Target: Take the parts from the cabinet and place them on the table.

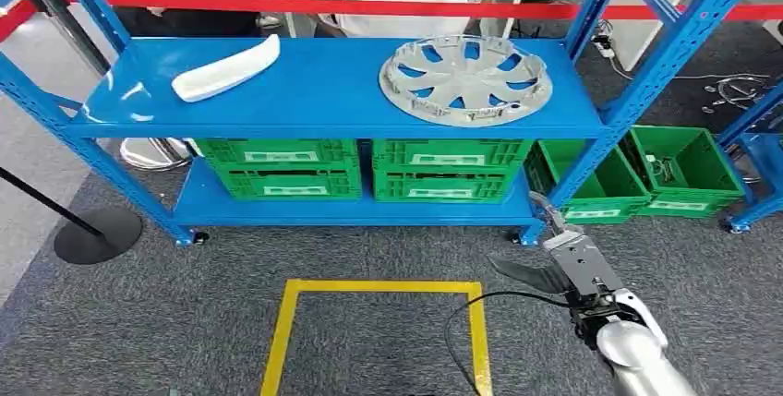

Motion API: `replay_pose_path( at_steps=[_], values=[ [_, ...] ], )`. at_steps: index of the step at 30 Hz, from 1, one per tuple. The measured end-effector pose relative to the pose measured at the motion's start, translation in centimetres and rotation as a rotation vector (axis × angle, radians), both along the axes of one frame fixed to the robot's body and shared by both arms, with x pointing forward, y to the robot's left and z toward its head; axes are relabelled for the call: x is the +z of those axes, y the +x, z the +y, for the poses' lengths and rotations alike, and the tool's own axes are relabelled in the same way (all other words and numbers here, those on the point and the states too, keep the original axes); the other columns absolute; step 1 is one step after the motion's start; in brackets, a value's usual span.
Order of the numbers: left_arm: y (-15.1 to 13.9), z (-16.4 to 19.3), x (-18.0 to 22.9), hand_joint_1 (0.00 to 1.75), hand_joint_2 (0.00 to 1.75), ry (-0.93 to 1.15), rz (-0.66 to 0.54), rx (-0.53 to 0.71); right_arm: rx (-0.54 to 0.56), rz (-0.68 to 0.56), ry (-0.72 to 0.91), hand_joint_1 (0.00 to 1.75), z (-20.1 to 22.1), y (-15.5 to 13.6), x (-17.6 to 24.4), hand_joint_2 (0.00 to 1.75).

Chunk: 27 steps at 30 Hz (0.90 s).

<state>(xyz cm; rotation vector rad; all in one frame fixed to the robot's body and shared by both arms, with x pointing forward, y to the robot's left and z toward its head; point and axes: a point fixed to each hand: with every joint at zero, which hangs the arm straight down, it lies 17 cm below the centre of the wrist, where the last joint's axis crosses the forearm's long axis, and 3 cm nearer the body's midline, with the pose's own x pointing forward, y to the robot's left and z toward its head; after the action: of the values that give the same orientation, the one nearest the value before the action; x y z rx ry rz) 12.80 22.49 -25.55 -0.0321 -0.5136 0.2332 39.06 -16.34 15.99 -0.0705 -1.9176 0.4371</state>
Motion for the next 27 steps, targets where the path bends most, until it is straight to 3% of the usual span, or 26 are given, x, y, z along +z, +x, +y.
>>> replay_pose_path(
  at_steps=[23, 24, 27],
  values=[
    [0.07, 0.0, 0.01, 0.0, 0.0, -0.004, 0.001, 0.01, -0.02, -0.011, -0.004, 0.0, -0.19, 0.79, 0.43, 1.75],
    [0.19, 0.03, 0.03, 0.0, 0.0, -0.004, -0.001, 0.01, -0.02, -0.016, -0.003, 0.0, -0.2, 0.91, 0.62, 0.0],
    [0.15, 0.03, 0.02, 0.0, 0.0, -0.004, 0.0, 0.01, -0.023, -0.009, 0.001, 0.0, -0.29, 0.97, 0.42, 0.0]
  ],
)
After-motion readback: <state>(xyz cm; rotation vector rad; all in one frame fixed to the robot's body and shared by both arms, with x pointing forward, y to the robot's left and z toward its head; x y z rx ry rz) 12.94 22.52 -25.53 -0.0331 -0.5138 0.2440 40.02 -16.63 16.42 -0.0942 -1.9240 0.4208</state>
